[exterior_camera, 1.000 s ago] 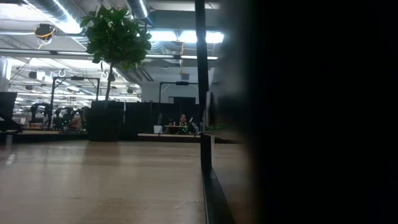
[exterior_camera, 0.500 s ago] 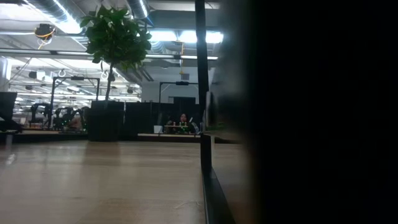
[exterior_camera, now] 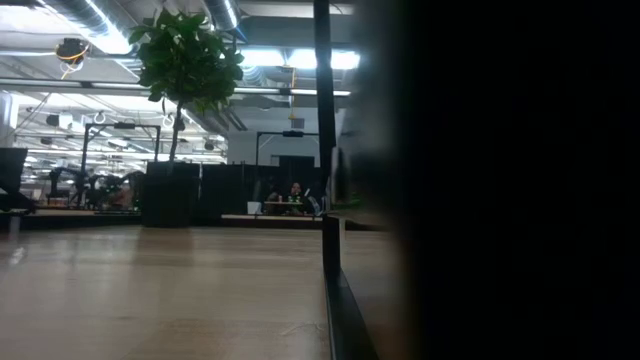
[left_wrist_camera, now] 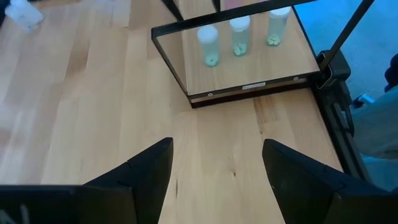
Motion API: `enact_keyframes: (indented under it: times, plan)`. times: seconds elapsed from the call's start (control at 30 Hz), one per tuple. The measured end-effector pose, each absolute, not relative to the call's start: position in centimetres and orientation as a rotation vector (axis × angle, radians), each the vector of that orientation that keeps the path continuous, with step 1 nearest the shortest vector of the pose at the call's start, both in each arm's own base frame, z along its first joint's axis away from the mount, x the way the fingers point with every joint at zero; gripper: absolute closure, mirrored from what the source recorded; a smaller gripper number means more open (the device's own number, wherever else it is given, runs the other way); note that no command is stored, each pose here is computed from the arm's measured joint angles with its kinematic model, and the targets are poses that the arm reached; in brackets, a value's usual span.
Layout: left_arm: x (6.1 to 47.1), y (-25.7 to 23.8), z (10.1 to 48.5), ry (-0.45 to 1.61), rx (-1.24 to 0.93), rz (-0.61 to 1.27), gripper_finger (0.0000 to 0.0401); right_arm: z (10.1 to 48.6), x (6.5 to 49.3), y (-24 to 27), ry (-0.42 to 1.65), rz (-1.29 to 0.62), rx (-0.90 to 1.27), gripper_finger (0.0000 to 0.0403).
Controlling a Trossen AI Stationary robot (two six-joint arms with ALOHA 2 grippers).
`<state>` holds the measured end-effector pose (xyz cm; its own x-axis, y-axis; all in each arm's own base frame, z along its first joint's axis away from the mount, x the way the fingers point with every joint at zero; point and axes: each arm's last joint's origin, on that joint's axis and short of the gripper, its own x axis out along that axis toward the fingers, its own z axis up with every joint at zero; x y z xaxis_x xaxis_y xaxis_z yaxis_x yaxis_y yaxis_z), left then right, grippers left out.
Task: Pick and place medicine bottles onto shelf by color
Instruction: Put the pink pill bottle on the shelf aligned with the other pink pill bottles
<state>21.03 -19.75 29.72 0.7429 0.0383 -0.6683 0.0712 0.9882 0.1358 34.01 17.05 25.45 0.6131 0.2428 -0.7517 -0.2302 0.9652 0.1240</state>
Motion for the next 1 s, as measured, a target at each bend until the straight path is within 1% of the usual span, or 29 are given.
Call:
enact_keyframes:
  times: [0.13, 0.37, 0.53, 0.8, 0.9, 1.0]
  plan:
    - [20.6, -19.6, 29.4, 0.783, 0.092, 0.007, 0.0160, 26.9, 34.1, 17.1, 0.869, 0.257, 0.001, 0.0210]
    - [18.3, -19.7, 28.5, 0.919, -0.115, 0.154, 0.0160, 29.4, 34.6, 16.5, 0.796, 0.079, -0.083, 0.0210]
    - [16.4, -20.8, 28.3, 1.000, -0.328, 0.207, 0.0160, 30.3, 34.9, 16.3, 0.758, 0.086, -0.105, 0.0210]
    - [13.6, -22.7, 28.2, 1.085, -0.598, 0.257, 0.0160, 30.4, 35.2, 16.0, 0.735, 0.058, -0.129, 0.0210]
    - [12.8, -23.2, 28.1, 1.128, -0.646, 0.259, 0.0160, 30.5, 35.3, 16.1, 0.718, 0.063, -0.125, 0.0210]
    - [12.2, -23.7, 27.9, 1.146, -0.619, 0.237, 0.0160, 30.5, 35.3, 16.1, 0.722, 0.092, -0.126, 0.0210]
